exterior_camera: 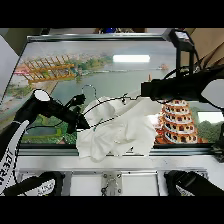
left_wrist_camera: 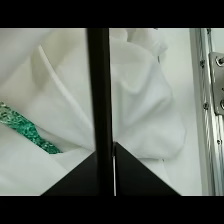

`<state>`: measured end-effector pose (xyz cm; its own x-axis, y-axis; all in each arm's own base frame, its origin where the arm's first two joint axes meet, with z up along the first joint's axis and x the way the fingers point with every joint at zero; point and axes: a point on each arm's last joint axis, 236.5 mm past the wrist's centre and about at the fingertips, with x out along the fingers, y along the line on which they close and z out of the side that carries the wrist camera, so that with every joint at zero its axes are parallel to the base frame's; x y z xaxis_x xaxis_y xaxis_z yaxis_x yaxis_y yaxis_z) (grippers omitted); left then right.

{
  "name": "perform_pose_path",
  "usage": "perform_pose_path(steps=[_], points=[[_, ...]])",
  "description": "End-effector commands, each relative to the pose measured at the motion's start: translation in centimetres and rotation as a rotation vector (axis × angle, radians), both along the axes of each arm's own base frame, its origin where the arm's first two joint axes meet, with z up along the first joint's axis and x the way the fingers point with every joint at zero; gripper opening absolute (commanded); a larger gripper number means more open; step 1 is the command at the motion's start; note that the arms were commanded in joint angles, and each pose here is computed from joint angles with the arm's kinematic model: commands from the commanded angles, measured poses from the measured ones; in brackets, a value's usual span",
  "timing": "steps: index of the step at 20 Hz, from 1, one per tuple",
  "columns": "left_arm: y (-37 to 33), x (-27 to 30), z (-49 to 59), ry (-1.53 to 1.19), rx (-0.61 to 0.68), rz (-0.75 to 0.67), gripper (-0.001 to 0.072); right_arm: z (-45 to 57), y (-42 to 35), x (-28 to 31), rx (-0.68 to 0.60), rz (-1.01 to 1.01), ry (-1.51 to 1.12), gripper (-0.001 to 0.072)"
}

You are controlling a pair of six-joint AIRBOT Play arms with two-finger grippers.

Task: Fold the clothes and pants, and hang the long-sleeved shirts on hangers.

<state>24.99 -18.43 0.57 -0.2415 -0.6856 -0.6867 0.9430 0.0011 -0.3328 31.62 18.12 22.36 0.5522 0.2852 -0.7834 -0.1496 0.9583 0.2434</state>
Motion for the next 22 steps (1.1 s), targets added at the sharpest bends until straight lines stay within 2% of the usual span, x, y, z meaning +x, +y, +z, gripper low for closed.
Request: perform_pose_path(steps=[1,7,11,22], points=[[0.0,-0.1,0.0,0.005,0.002,0.001,0.0016,0.6,-0.8,0.0,0.007,-0.027,-0.011,0.0022],[0.2,-0.1,-0.1,0.009,0.012,0.002,0.0017,0.5,1.9,-0.3,0.067,0.065,0.001,0.0022],[1.5,-0.7,-1.2,0.034,0.090,-0.008,0.0016,-0.3,4.7,-0.2,0.122,0.140,0.031,0.0022],[1.9,-1.1,-1.3,0.045,0.104,-0.023,0.0016,-2.7,14.3,-1.6,0.202,0.349,0.054,0.0023]])
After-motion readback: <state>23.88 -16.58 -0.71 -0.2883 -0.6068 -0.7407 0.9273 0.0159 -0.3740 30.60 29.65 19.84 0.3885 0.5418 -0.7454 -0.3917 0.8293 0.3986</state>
